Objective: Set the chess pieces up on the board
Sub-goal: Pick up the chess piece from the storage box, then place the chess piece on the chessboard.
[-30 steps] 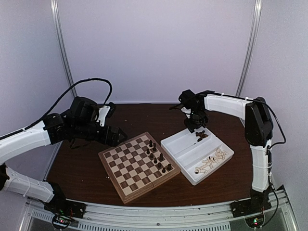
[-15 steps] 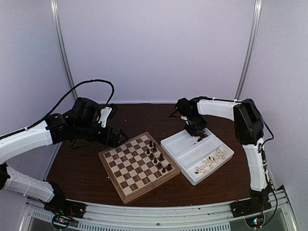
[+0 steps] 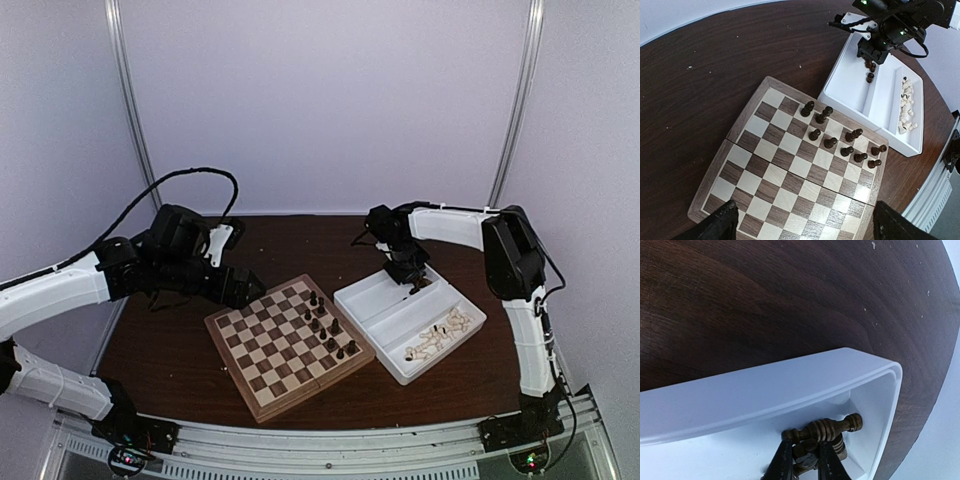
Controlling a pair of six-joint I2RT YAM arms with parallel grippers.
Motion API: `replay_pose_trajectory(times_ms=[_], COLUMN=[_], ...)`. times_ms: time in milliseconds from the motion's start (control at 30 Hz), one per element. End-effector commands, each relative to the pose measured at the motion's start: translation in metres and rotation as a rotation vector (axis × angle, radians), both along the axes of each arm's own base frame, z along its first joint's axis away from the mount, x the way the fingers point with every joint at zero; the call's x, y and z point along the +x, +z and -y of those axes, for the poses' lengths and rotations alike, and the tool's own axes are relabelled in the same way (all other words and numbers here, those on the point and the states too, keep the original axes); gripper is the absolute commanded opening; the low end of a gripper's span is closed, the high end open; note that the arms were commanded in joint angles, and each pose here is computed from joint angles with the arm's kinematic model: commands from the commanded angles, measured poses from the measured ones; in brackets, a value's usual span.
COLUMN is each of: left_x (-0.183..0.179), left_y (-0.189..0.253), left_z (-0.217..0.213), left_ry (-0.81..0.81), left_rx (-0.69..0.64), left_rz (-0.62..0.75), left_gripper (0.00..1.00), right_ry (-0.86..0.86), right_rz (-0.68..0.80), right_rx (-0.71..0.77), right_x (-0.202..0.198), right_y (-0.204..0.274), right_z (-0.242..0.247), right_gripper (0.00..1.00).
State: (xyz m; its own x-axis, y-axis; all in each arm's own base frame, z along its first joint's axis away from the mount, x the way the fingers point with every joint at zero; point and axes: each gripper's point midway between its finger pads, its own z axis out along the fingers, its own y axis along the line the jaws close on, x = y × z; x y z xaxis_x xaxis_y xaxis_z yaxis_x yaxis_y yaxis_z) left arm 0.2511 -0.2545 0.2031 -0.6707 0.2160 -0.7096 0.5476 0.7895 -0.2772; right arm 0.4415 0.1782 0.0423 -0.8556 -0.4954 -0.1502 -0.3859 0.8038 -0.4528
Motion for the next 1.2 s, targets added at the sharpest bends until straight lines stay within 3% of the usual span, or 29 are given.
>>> replay_pose_trajectory(times_ms=[0, 200, 567, 700, 867, 1167], left_x=[0.002, 0.002, -0.002, -0.005, -0.007, -0.011], left_y=[0.008, 0.008, 0.007, 0.005, 0.006, 0.008], left_z=[0.002, 0.003, 0.007, 0.004, 0.003, 0.012], left_ry=[-0.007, -0.012, -0.032, -0.031, -0.020, -0.034], left_rx=[-0.022, -0.027, -0.051, -0.053, -0.071, -0.133], left_rz=[0.032, 0.027, 0.016, 0.014, 0.012, -0.028], left_gripper=[0.93, 0.93, 0.92, 0.92, 0.92, 0.91], right_ry=[-0.012, -0.003, 0.092, 0.202, 0.410, 0.611], right_rz=[0.005, 0.062, 0.211, 0.186, 0.272, 0.298], right_rx=[0.013, 0.080, 0.455, 0.668, 0.916, 1.144], right_x=[0.003, 0.000, -0.017, -0.037, -0.077, -0.142], right_y=[0.006, 0.036, 0.105, 0.124, 0.162, 0.198], right_z=[0.002, -0.002, -0.041, -0.074, -0.114, -0.152], right_gripper=[0.13, 0.13, 0.08, 0.09, 0.11, 0.09])
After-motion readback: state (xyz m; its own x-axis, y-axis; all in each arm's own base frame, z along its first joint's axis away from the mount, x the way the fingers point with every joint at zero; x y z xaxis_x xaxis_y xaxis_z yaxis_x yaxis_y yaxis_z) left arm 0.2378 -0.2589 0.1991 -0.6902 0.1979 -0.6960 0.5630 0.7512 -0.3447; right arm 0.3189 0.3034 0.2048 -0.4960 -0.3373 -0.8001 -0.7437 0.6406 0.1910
